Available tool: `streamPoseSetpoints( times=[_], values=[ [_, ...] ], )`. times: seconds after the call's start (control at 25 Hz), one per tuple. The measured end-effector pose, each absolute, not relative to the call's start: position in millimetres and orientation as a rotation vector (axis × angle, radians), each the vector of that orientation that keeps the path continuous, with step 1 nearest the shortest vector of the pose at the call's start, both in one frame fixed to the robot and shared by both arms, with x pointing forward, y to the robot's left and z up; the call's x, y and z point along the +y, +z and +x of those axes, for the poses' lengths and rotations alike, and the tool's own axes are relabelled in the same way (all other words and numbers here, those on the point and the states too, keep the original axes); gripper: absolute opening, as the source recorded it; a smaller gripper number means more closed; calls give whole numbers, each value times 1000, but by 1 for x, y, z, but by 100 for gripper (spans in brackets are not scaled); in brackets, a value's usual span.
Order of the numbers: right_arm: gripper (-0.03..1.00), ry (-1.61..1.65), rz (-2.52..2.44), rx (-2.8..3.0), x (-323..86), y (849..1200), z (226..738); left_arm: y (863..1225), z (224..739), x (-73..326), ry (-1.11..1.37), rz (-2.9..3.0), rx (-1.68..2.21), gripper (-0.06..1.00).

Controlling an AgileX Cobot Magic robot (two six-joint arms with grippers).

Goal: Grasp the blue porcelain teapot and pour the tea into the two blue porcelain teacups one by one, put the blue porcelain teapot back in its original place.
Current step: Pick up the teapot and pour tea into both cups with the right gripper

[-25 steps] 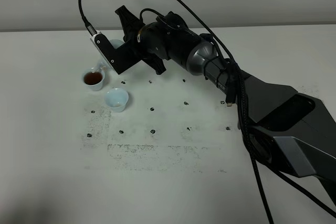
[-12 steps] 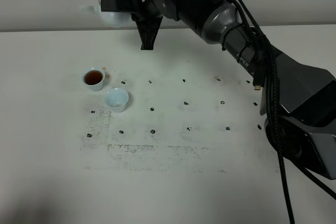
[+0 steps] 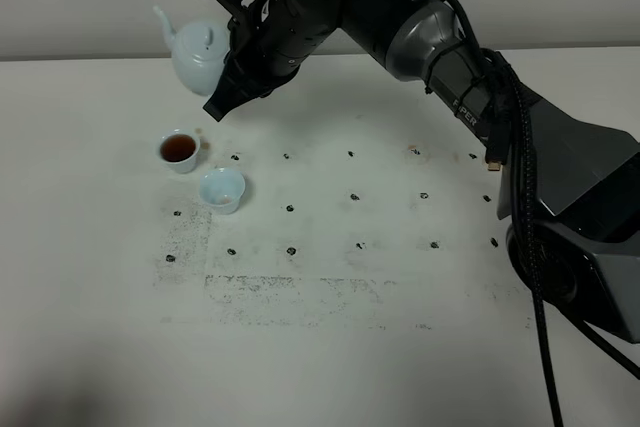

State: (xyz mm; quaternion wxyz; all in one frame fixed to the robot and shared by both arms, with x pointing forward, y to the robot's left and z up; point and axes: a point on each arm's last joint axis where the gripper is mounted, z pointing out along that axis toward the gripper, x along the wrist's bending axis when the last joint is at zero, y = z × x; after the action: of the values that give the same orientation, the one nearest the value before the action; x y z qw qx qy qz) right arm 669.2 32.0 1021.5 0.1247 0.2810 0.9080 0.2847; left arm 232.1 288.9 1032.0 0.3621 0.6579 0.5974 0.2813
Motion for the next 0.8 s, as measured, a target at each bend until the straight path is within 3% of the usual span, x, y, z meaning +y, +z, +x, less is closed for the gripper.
streamPoseSetpoints(
  times=[0.8],
  values=[
    [5, 777, 968, 2691, 20, 928, 704, 1032, 232, 289, 725, 1694, 1539, 61]
  ],
)
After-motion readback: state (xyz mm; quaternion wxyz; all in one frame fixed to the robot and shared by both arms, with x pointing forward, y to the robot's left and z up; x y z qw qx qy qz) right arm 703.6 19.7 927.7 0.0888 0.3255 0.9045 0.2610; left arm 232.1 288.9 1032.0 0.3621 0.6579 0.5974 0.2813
